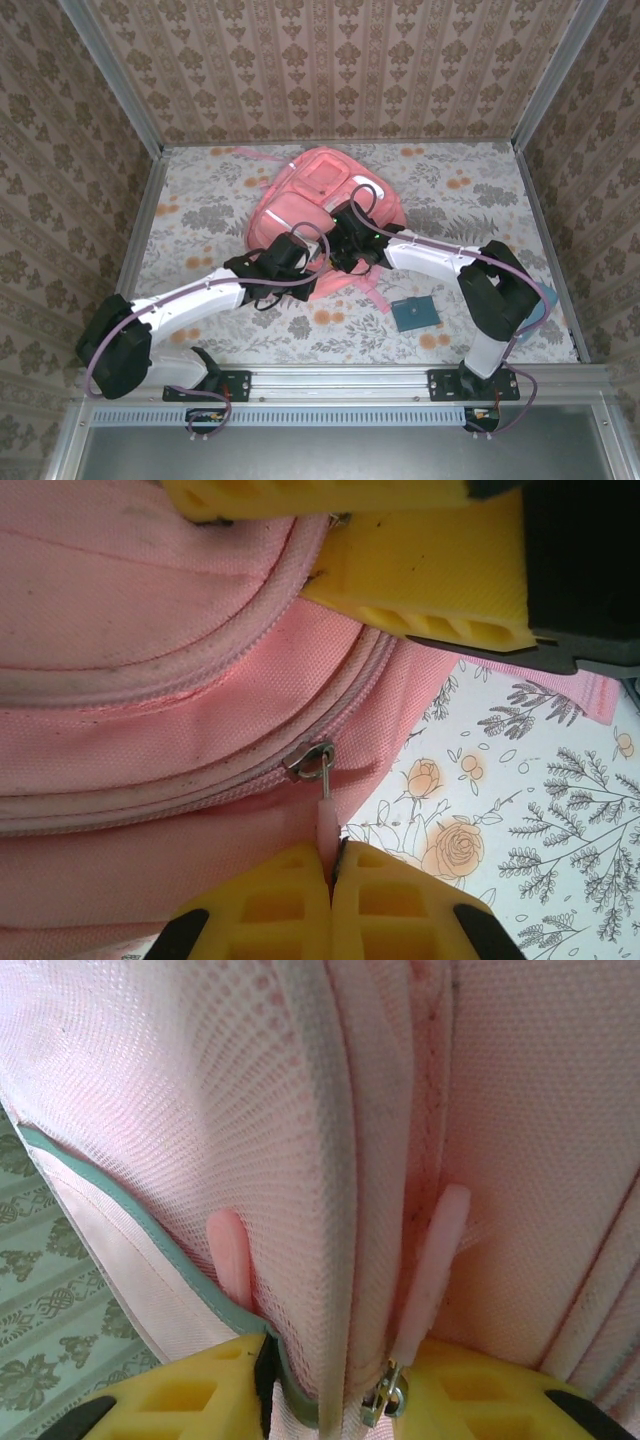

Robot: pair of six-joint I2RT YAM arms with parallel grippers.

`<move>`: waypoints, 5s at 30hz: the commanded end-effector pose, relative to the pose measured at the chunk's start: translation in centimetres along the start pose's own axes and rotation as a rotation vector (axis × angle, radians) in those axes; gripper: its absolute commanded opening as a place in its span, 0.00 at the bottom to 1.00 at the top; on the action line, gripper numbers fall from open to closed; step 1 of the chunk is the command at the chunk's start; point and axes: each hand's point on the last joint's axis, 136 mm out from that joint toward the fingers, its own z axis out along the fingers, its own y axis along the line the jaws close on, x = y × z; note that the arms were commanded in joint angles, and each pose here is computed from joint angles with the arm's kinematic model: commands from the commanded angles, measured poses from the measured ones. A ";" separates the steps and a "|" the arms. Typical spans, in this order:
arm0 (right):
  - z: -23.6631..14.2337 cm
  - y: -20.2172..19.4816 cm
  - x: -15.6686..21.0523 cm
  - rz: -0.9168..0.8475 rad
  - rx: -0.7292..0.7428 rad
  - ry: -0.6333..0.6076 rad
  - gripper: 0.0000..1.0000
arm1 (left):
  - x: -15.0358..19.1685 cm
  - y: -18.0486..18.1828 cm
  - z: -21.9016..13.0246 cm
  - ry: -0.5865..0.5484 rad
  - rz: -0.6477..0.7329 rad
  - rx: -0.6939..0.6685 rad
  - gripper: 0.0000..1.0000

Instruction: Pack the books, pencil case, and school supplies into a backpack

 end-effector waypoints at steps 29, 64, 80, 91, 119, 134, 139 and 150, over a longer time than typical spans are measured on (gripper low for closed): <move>-7.8 -0.8 -5.8 -0.322 -0.072 0.055 0.04 | -5.5 9.6 -5.3 -0.186 -0.141 -0.241 0.00; -12.1 -3.4 -2.9 0.029 -0.114 -0.119 0.50 | -6.6 -4.2 -2.5 -0.211 0.108 0.139 0.00; -6.8 -4.9 -1.6 0.239 -0.139 -0.078 0.34 | -6.9 -4.9 -2.5 -0.211 0.113 0.159 0.00; -6.1 -5.3 -2.0 0.292 -0.126 -0.098 0.30 | -7.1 -5.2 -2.5 -0.211 0.121 0.164 0.00; -9.9 -7.7 -4.2 0.181 -0.009 -0.258 0.06 | -2.5 7.5 -3.6 -0.101 -0.068 -0.167 0.00; -9.2 -5.9 -3.7 0.085 -0.035 -0.183 0.05 | -4.4 12.8 -4.1 -0.204 -0.219 -0.348 0.00; -8.0 -4.7 -3.0 0.015 -0.042 -0.110 0.06 | -5.3 14.6 -4.3 -0.220 -0.262 -0.395 0.00; -4.2 -1.5 -1.2 -0.112 -0.067 0.024 0.06 | -3.0 20.0 -6.1 -0.197 -0.440 -0.519 0.00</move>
